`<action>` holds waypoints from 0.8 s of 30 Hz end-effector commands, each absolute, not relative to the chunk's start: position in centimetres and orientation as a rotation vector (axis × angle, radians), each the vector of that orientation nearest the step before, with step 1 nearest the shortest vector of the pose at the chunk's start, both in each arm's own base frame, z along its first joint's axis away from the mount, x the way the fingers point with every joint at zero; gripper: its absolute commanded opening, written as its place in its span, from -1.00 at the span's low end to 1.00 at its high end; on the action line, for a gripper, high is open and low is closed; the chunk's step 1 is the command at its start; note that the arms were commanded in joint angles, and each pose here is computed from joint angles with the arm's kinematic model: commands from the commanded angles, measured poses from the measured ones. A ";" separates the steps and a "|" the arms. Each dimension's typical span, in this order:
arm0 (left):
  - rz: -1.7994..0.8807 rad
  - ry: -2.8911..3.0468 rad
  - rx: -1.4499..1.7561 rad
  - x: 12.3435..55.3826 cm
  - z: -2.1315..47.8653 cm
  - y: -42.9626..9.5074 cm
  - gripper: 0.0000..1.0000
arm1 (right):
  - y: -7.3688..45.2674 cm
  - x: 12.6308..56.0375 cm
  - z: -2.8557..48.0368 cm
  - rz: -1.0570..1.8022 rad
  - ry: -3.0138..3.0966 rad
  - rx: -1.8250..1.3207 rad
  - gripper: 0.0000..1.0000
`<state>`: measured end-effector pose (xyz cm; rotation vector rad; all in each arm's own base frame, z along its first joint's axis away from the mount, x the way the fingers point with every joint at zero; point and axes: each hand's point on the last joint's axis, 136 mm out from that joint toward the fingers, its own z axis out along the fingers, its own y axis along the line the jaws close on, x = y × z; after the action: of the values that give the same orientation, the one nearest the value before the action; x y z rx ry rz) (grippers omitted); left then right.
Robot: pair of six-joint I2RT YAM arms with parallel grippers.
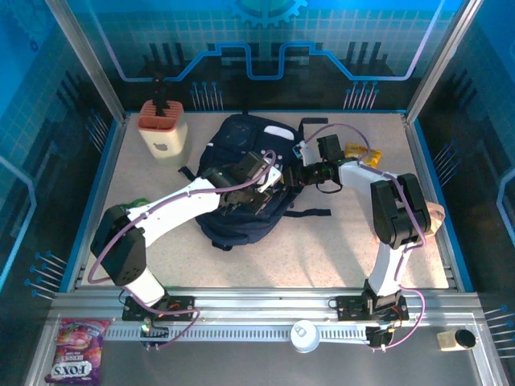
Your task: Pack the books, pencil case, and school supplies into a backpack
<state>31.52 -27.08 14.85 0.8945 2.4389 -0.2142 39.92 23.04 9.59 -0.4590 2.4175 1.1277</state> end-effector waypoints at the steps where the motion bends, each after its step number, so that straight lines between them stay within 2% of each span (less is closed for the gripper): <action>1: -0.245 2.371 0.795 32.9 17.4 -26.8 -1.00 | 24.1 38.0 10.4 1.227 2.406 -0.524 -0.31; 3: -0.245 2.374 0.797 32.8 17.4 -26.8 -1.00 | 23.8 38.3 9.9 1.169 2.430 -0.512 -0.25; 8: -0.236 2.386 0.798 32.7 17.0 -26.6 -1.00 | 23.7 37.7 10.9 1.128 2.428 -0.562 -0.24; 12: -0.232 2.388 0.796 32.7 16.8 -26.5 -1.00 | 23.5 35.9 11.4 1.101 2.416 -0.653 -0.35; 16: -0.236 2.386 0.794 32.7 16.9 -26.2 -1.00 | 22.2 36.6 12.0 1.027 2.391 -0.642 -0.39; 20: -0.240 2.387 0.797 32.6 16.7 -26.1 -1.00 | 22.1 38.4 12.3 0.970 2.379 -0.629 -0.20; 24: -0.245 2.383 0.793 32.6 16.9 -26.1 -1.00 | 22.8 38.9 11.3 0.955 2.422 -0.666 -0.11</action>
<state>31.51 -26.77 14.95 0.8820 2.4346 -0.2373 38.40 22.53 11.96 -0.6266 2.3914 0.9914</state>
